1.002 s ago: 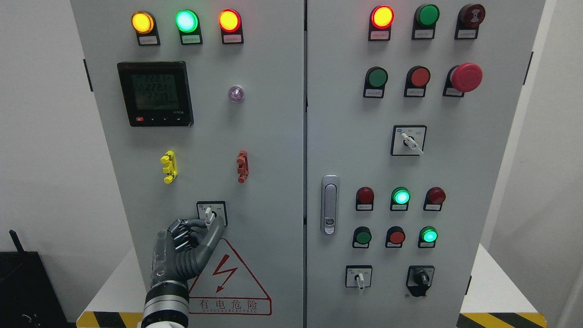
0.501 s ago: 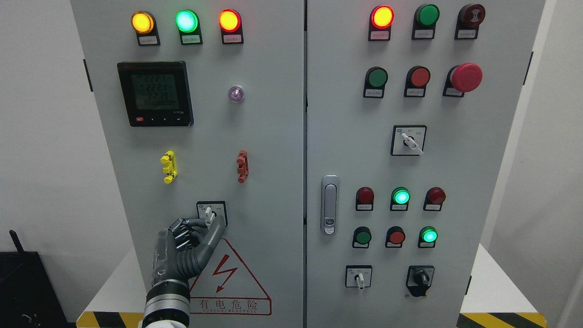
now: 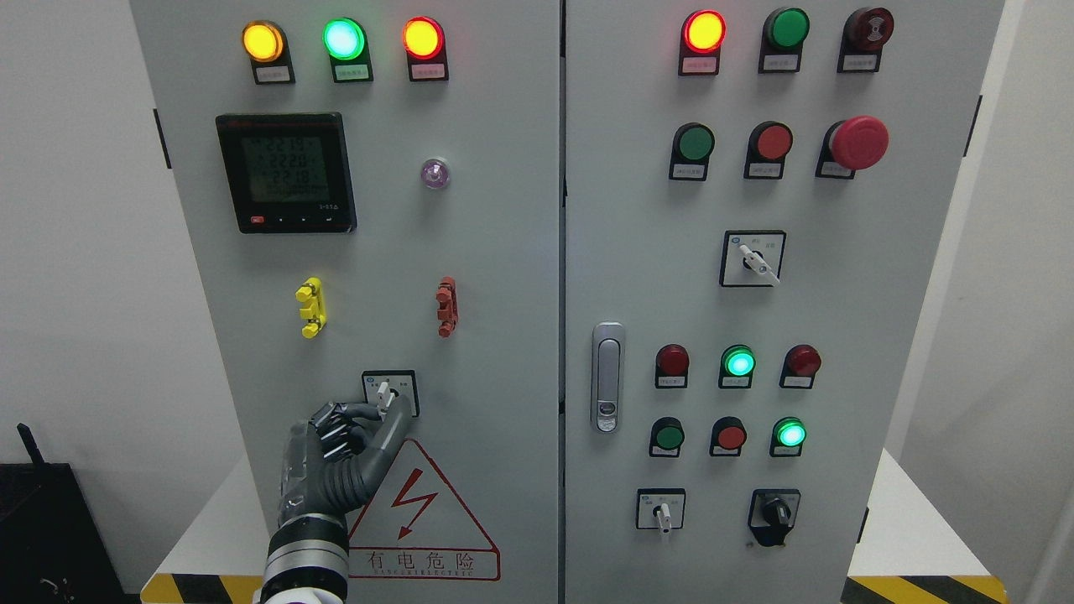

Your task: Turn on light switch 1

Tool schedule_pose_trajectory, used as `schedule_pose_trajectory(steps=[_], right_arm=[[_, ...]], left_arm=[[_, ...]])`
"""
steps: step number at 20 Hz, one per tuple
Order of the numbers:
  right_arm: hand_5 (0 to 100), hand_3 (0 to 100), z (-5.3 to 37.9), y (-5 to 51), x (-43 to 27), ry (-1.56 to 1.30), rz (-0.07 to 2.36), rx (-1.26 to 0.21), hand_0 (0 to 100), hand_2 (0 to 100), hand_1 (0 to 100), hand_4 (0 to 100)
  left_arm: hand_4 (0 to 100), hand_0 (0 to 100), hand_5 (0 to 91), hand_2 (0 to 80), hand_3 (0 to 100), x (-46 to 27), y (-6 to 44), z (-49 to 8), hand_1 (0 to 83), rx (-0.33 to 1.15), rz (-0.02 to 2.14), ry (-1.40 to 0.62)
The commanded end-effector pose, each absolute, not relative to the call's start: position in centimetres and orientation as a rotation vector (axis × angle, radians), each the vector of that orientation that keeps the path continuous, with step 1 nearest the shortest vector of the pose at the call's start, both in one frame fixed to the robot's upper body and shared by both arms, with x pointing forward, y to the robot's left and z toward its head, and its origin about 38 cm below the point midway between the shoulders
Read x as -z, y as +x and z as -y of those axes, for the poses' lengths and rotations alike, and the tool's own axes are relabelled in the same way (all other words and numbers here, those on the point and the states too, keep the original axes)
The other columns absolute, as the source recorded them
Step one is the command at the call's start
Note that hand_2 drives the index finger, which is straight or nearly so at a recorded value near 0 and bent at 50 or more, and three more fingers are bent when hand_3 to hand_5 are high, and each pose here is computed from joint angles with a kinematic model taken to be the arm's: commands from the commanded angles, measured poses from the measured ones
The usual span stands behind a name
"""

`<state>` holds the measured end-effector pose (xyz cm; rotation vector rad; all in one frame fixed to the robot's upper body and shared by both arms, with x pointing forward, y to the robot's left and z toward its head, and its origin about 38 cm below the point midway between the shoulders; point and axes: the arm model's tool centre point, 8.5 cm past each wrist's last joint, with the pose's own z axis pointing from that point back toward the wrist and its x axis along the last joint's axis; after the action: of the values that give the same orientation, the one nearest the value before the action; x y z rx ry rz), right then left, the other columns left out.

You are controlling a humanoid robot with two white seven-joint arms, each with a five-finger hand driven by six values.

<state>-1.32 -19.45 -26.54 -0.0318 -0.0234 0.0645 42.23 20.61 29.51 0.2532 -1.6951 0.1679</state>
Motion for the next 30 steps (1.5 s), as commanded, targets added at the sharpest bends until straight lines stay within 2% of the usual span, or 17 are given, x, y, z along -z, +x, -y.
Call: schedule_pose_trajectory(steps=[1, 30], right_arm=[[0, 0, 19.44, -1.34, 26.54, -0.031, 0.021, -0.040, 0, 0, 0, 0], [0, 0, 19.44, -1.34, 26.54, -0.031, 0.021, -0.040, 0, 0, 0, 0]], left_arm=[[91, 17, 86.2, 58.5, 92, -29.69, 42.26, -20.15, 67.2, -0.157, 1.701, 0.246], [91, 21, 86.5, 60.5, 93, -29.59, 42.26, -20.20, 65.6, -0.156, 1.690, 0.256]])
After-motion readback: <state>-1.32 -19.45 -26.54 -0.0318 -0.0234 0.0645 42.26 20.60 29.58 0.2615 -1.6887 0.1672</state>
